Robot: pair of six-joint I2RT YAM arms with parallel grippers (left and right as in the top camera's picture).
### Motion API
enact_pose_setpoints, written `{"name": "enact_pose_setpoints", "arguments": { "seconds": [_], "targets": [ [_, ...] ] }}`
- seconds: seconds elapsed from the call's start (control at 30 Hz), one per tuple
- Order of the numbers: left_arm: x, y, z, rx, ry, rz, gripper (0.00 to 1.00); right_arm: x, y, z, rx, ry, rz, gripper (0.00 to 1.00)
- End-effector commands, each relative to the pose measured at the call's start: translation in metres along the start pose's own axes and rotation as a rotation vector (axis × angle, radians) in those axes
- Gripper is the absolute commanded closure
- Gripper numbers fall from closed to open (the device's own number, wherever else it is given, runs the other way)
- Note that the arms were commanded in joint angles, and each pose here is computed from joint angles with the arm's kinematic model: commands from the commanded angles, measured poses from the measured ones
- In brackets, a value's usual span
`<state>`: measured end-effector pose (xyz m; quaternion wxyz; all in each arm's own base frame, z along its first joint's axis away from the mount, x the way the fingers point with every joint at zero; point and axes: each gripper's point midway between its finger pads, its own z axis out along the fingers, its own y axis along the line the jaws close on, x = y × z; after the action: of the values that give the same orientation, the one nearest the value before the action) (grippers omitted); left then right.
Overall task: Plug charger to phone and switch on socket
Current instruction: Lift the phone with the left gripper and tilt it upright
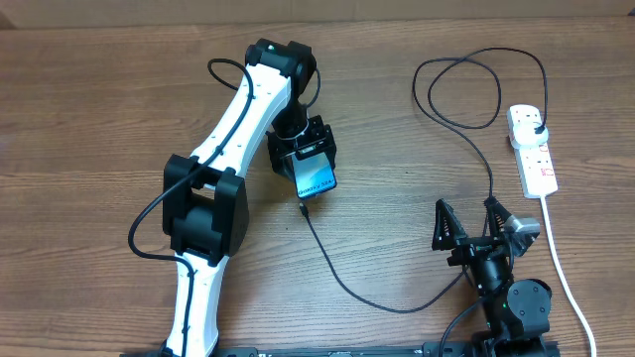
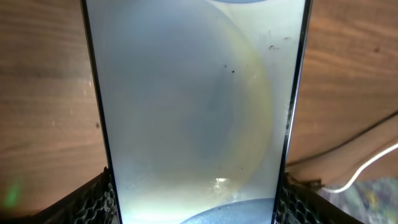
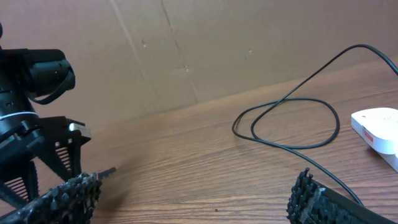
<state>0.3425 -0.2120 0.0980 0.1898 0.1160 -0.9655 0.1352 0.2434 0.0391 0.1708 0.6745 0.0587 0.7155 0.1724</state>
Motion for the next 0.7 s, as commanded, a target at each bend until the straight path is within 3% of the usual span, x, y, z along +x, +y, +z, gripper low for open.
{"name": "enact_pose_setpoints", "arguments": {
  "seconds": [0.0, 0.47, 0.67],
  "targets": [
    [0.007, -0.010, -0.007, 0.049, 0.021, 0.038, 0.96, 0.000, -0.003, 0.000, 0.009, -0.012, -0.001, 0.00],
    [0.016, -0.018, -0.008, 0.101, 0.076, -0.064, 0.96, 0.002, 0.006, 0.000, -0.042, 0.003, 0.007, 0.00],
    [0.012, -0.015, -0.011, 0.114, 0.075, -0.083, 0.96, 0.006, 0.022, -0.002, -0.125, 0.044, 0.294, 0.00]
  ]
}}
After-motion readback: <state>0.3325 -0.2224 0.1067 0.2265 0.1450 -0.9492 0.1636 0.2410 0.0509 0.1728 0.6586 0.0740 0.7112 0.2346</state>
